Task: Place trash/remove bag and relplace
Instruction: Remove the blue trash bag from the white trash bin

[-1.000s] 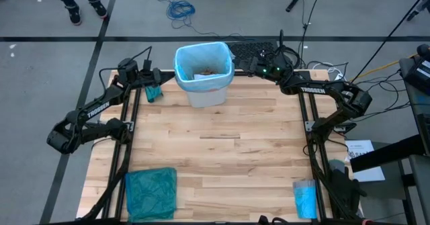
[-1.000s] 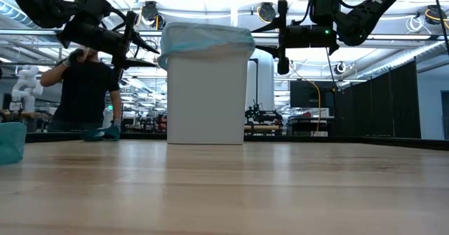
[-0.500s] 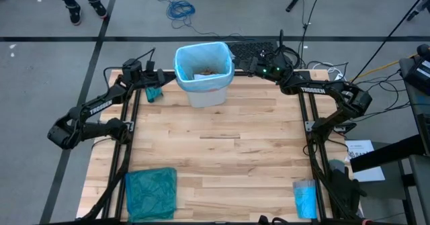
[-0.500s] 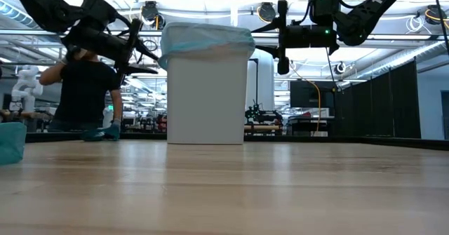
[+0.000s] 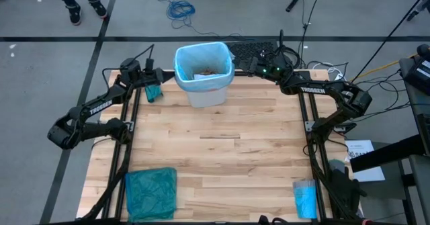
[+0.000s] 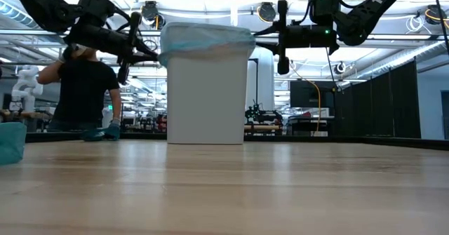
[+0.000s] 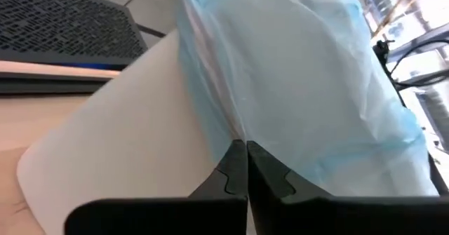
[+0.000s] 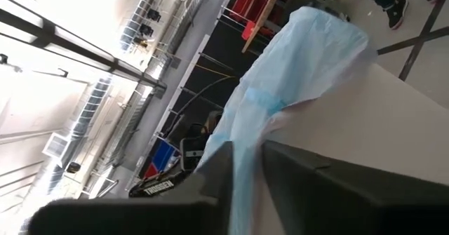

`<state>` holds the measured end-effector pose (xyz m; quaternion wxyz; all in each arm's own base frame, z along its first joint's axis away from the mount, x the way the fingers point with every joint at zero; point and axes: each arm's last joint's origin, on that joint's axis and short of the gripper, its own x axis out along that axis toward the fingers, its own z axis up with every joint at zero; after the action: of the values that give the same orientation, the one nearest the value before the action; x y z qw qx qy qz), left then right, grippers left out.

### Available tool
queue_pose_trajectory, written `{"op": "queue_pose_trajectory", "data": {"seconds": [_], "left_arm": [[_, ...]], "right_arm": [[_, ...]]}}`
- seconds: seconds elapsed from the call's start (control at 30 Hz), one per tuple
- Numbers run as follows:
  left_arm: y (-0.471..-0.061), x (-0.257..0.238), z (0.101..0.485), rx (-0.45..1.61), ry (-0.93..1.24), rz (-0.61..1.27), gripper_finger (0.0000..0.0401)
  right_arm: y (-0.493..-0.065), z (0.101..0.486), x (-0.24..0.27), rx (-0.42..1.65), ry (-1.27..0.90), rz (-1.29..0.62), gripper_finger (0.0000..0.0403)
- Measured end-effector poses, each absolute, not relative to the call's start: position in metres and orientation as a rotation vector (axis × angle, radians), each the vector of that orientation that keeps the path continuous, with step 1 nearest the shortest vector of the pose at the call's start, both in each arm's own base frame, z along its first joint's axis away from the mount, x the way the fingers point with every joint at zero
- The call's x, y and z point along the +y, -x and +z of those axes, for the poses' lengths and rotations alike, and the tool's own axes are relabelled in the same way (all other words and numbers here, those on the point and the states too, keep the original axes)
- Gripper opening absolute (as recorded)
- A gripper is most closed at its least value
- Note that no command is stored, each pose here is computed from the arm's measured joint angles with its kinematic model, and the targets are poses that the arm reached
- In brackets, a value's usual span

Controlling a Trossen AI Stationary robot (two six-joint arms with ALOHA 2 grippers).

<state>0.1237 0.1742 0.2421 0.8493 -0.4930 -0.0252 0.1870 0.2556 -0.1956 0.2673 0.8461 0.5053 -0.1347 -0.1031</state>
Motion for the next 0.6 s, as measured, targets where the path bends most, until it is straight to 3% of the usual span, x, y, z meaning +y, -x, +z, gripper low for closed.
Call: {"op": "queue_pose_trajectory", "data": {"seconds": [0.13,0.6], "left_arm": [[-0.124,0.173,0.25,-0.098,1.027,0.338,0.0001],[-0.122,0.166,0.288,-0.18,0.968,0.198,0.0]], "right_arm": [[-0.255,0.269,-0.195,-0.296,-1.038,-0.207,0.0006],[-0.248,0.287,-0.188,-0.328,-1.004,-0.158,0.0]]}}
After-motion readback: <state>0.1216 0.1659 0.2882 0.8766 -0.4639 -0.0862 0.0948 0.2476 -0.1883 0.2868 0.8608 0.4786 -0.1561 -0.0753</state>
